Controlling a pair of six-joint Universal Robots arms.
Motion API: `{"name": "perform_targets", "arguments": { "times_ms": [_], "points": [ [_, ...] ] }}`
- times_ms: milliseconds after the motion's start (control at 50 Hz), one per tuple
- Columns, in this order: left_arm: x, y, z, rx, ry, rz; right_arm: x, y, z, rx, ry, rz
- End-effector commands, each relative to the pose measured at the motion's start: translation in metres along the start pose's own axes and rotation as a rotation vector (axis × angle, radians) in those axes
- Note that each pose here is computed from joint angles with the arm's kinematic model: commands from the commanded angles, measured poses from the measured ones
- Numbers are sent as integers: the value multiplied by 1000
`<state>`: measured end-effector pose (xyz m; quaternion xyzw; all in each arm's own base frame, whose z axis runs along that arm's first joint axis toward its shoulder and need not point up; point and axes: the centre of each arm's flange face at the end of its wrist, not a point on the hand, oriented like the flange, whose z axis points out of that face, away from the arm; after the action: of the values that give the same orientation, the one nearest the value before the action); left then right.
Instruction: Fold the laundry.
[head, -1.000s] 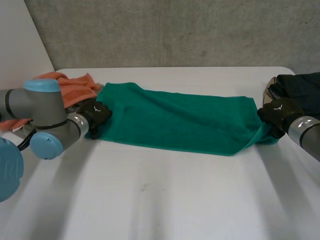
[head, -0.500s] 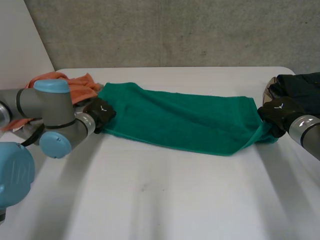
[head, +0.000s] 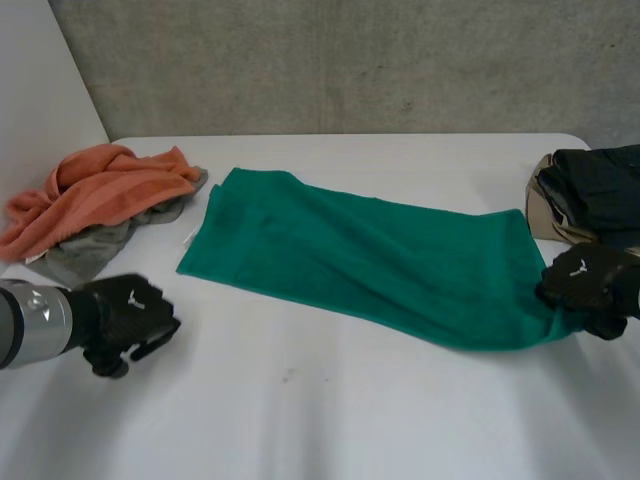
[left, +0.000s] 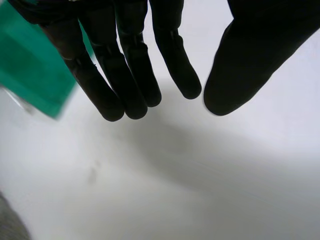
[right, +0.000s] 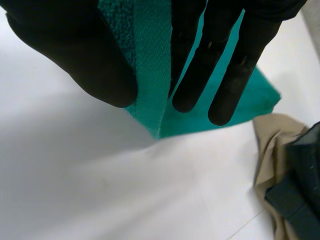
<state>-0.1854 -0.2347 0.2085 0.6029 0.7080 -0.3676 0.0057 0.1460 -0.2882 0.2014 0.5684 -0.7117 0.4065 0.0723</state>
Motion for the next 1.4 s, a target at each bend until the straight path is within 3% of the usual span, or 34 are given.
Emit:
{"name": "perform_targets", "arguments": {
  "times_ms": [20,180,340,600,940,1400],
  "points": [
    [-41,-21,39,221,-183,-167,27,-20,41,185,167,298],
    [-56,-32,83,210,-263,-349,63,-18,63,284,292,651],
    [-44,-43,116,186,-269,-331,81,1,85,312,365,843],
    [-35,-51,151,161,-300,-297,86,30,111,225,456,917],
    [-30,-54,173,168,-308,-272,87,39,121,213,483,918],
    [-33,-53,191,156,-368,-120,77,28,115,230,443,904]
  ]
}}
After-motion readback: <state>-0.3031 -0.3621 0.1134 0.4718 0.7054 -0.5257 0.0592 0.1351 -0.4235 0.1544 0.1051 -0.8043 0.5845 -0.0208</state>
